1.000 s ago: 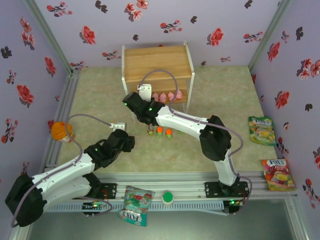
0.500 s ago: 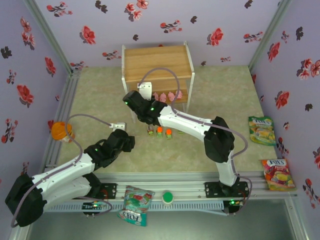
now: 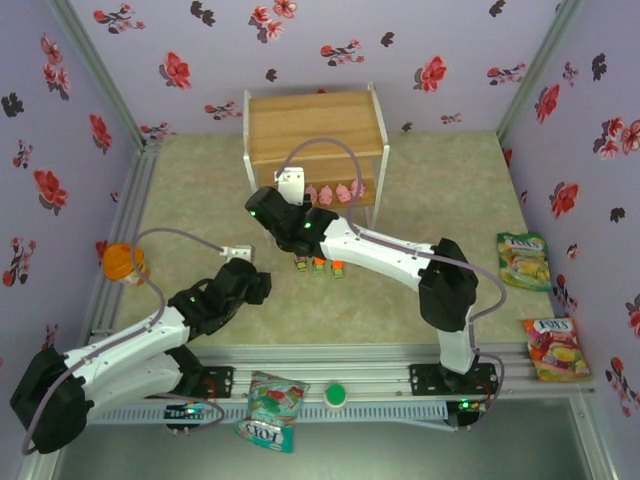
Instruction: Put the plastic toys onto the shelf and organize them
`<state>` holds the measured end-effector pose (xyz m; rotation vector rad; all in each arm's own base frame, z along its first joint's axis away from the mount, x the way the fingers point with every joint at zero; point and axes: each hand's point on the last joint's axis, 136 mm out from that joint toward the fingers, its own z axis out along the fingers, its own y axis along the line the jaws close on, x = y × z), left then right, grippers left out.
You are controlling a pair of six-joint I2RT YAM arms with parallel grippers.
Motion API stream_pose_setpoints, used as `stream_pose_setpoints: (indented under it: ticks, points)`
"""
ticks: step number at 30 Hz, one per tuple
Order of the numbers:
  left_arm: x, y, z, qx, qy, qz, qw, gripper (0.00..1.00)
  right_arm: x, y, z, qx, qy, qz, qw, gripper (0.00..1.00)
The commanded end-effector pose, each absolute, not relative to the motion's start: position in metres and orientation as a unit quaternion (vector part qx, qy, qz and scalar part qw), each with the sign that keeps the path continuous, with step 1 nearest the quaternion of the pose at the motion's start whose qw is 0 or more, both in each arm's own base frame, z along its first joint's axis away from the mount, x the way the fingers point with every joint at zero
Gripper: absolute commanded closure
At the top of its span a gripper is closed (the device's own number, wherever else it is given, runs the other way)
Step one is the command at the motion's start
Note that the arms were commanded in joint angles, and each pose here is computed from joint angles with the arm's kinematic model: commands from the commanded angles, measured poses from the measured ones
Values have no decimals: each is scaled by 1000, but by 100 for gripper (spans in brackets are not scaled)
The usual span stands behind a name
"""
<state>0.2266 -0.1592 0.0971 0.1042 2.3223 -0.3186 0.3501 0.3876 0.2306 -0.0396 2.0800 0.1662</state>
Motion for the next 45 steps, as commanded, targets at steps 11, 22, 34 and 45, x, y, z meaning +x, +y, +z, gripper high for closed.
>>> stream_pose_setpoints:
  ticks: [11,22,34,45]
  points:
    - [228,-167,98,59,907,-138,392,37,317,356,250,-14,848,58,527,55]
    - [228,-173,94,70,909,-137,387,29,290,310,229,-17,859,32,511,52]
    - [238,-197,109,114,904,-132,391,24,272,258,181,4,888,18,460,45]
    - [254,-221,116,151,892,-138,404,17,272,234,143,27,911,6,411,39]
